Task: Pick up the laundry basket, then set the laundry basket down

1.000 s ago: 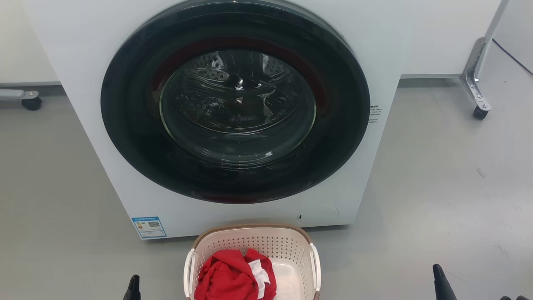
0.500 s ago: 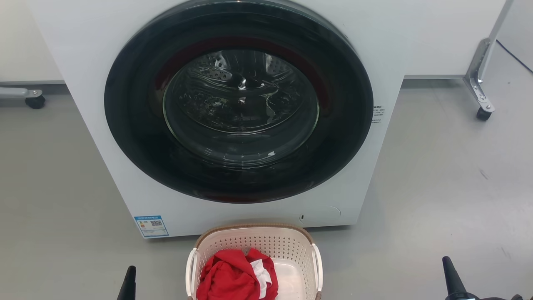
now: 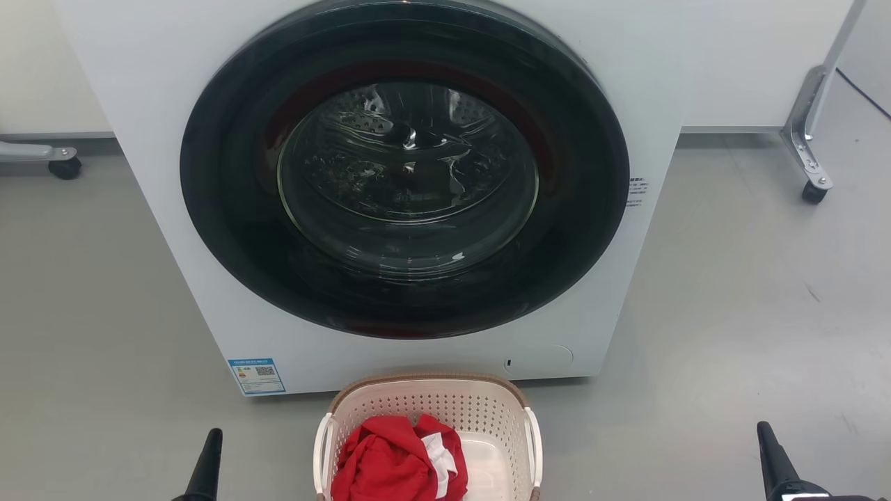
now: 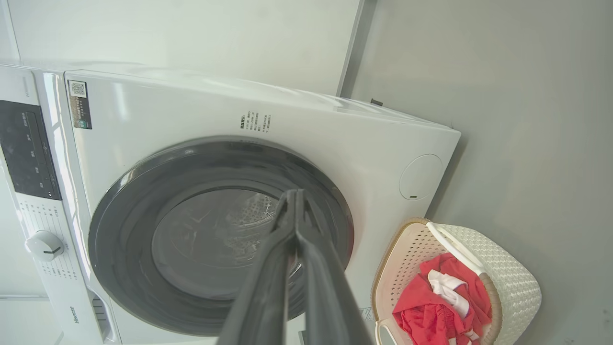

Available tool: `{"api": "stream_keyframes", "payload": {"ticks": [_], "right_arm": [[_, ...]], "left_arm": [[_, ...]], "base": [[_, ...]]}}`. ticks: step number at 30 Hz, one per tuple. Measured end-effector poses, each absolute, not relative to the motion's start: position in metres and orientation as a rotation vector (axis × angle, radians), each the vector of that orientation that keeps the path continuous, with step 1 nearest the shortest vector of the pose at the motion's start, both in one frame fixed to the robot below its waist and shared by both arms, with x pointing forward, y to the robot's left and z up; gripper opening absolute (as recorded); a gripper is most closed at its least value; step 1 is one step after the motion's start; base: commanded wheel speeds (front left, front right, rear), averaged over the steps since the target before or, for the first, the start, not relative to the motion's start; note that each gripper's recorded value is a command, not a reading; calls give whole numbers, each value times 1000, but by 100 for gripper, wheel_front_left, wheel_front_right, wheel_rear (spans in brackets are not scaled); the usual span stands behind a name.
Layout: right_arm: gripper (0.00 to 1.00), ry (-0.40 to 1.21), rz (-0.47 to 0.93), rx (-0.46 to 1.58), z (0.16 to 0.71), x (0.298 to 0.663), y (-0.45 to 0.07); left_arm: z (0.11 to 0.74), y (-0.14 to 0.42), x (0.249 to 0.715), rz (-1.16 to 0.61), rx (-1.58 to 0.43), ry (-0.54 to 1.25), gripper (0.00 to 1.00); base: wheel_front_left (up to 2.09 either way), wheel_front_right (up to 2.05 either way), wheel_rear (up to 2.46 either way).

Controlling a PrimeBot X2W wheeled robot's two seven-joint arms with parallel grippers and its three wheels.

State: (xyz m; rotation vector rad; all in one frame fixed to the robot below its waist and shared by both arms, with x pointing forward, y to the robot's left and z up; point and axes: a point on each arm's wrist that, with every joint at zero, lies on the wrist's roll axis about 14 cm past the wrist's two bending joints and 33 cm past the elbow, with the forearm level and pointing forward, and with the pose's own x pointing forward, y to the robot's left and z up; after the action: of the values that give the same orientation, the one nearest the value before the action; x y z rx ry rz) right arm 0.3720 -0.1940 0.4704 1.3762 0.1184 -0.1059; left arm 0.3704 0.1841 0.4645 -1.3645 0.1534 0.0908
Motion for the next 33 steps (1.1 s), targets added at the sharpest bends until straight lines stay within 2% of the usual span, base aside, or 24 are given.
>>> {"api": "stream_keyframes", "payload": {"ticks": [14,33], "right_arm": [[0,58,-94,1569,478,378,-205],[0,51,-81,1573,482,381,-205]], "left_arm": [[477,191,377,59,-1557,94,0],[479,191,379,55,-1573,87,0]], "base": [[0,0,0],[0,0,0]]}}
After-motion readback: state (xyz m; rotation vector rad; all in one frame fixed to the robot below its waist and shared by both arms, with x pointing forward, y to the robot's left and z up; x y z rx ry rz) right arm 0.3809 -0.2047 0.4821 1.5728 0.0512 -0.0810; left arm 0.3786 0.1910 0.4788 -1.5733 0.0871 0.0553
